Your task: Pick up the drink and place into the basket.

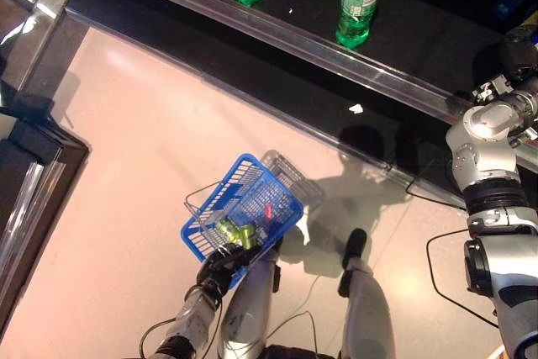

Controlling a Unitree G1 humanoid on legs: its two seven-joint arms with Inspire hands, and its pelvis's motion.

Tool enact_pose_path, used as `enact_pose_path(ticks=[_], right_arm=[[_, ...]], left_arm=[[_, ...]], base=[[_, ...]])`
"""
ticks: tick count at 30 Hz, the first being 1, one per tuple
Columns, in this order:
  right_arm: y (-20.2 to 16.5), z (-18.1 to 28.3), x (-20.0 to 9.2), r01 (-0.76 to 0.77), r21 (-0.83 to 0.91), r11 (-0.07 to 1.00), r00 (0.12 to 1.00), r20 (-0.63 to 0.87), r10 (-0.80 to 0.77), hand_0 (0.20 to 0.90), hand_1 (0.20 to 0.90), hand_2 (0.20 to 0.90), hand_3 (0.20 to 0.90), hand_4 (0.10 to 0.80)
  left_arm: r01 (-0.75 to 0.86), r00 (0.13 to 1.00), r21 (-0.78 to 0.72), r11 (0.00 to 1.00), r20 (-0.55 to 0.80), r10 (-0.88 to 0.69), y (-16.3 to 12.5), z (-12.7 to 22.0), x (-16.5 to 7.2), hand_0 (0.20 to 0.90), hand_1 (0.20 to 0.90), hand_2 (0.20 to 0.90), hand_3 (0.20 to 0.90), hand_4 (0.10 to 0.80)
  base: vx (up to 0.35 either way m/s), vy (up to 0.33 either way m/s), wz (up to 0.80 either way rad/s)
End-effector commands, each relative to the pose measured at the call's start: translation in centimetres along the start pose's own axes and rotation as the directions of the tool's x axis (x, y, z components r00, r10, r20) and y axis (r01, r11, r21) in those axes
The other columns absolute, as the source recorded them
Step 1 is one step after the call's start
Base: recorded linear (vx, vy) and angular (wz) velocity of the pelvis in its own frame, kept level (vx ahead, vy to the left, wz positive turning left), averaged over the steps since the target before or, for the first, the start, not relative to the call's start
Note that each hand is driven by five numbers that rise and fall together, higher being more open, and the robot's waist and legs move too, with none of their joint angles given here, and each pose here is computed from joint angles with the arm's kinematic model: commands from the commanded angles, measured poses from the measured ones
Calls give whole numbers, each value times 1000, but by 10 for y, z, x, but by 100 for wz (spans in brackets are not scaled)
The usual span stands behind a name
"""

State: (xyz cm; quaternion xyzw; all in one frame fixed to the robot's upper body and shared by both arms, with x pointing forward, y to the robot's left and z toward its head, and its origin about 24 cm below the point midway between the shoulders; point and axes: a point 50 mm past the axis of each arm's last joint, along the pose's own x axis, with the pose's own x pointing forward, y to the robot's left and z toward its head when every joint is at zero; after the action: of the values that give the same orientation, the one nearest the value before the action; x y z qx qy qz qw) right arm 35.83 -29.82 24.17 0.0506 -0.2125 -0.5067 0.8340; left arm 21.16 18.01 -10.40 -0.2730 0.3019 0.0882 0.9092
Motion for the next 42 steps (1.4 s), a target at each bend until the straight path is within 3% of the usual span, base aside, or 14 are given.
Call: enact_pose_path(ticks=[1,10,18,27,29,31,32,36,42], right_arm=[[-5,96,10,-60,158,986,913,408,-10,300,300,300,200,100],[-17,94,-34,-255,127,959,835,529,152,300,300,300,200,100],[-31,79,-75,-451,100,887,758,567,322,300,300,300,200,100],[-29,67,-125,-778,169,605,597,499,628,300,300,300,200,100],[-26,60,-144,-855,198,480,513,467,721,300,300,300,200,100],[-26,59,-148,-868,202,454,494,462,737,300,300,300,200,100],[-24,57,-158,-895,239,378,447,445,776,300,300,300,200,100],[-19,55,-181,-929,284,237,346,439,829,300,300,300,200,100],[-13,54,-196,-924,340,175,315,421,850,300,300,300,200,100]], left_arm=[[-3,995,-4,1000,100,4,29,12,-18,300,300,300,200,100],[-52,968,-123,991,239,81,39,23,-25,300,300,300,200,100],[-80,954,-134,988,278,115,54,20,-38,300,300,300,200,100],[13,932,-139,990,359,38,48,30,-47,300,300,300,200,100],[54,921,-132,990,389,1,42,34,-49,300,300,300,200,100],[63,919,-133,989,395,-6,40,36,-49,300,300,300,200,100],[92,912,-138,986,410,-28,34,41,-50,300,300,300,200,100],[178,888,-134,975,449,-101,20,50,-54,300,300,300,200,100],[291,855,-75,954,468,-224,0,60,-63,300,300,300,200,100]], base=[[0,0,0],[0,0,0],[51,-10,2],[43,25,-3],[38,21,-5],[0,0,0],[0,0,0],[2,8,0],[-14,-1,12]])
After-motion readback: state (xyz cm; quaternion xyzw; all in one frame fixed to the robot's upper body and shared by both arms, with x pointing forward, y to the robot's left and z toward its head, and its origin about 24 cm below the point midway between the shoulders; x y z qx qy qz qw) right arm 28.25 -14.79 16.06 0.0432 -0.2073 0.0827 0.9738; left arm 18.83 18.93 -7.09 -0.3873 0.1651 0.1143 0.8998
